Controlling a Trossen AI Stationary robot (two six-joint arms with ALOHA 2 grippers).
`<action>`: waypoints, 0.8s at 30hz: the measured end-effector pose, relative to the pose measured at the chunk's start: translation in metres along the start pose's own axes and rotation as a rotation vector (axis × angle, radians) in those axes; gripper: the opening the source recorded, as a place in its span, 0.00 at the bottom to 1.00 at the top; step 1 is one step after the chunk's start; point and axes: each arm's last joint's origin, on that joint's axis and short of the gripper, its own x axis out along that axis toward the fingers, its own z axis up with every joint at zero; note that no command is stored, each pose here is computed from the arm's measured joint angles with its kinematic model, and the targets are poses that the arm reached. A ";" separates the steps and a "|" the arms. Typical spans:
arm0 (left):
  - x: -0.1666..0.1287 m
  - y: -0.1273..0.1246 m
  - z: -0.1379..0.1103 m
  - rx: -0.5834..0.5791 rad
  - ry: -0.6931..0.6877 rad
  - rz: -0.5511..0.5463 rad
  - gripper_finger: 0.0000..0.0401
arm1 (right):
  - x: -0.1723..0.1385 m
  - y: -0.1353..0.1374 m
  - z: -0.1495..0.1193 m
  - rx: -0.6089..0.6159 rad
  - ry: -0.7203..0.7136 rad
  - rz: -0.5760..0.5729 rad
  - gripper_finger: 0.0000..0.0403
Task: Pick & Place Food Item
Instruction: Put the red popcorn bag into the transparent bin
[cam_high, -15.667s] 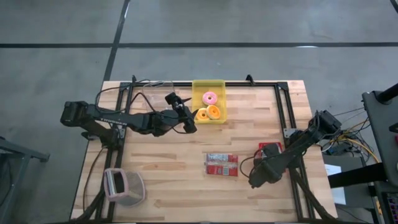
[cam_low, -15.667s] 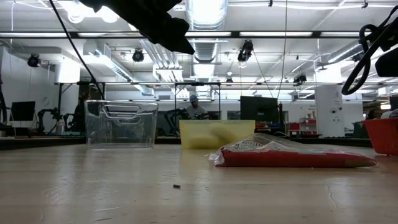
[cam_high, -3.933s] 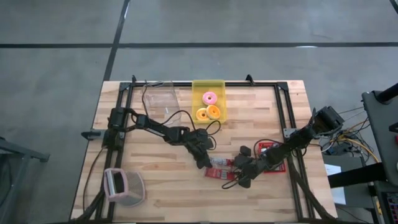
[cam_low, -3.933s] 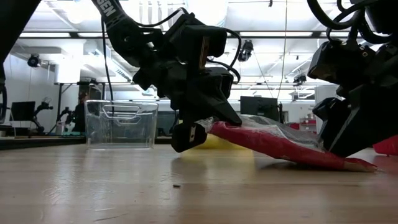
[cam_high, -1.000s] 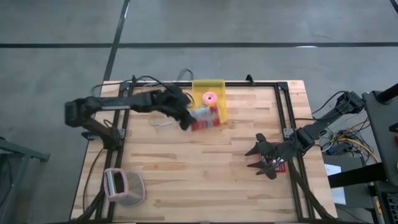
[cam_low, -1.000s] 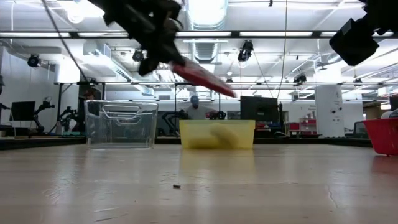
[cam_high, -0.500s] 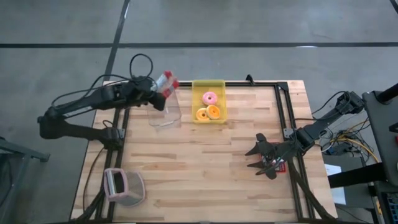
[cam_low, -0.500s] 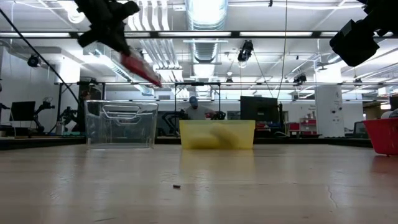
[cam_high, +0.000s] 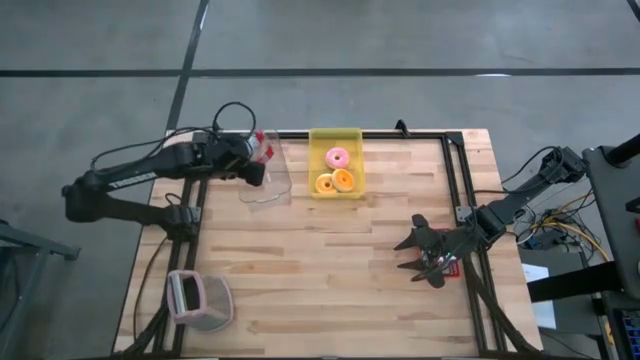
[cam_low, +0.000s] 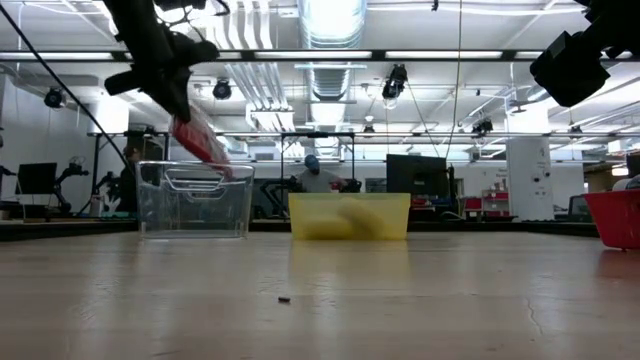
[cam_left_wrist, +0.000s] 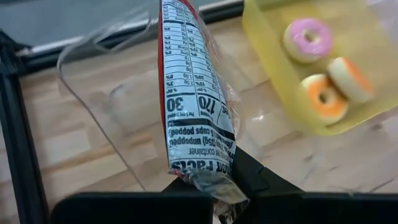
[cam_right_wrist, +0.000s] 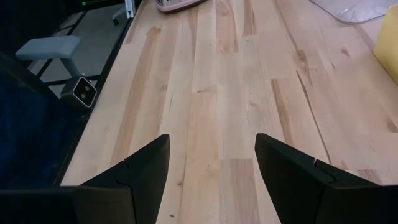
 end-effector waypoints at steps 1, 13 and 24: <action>0.004 0.000 -0.002 -0.003 0.010 0.010 0.04 | 0.000 0.000 0.000 0.000 0.000 0.000 0.58; 0.051 -0.010 -0.016 0.047 0.047 0.088 0.04 | 0.001 -0.001 -0.002 -0.001 0.005 -0.003 0.58; 0.091 -0.015 -0.026 0.099 0.079 0.236 0.04 | 0.001 -0.001 -0.003 0.001 0.007 -0.005 0.58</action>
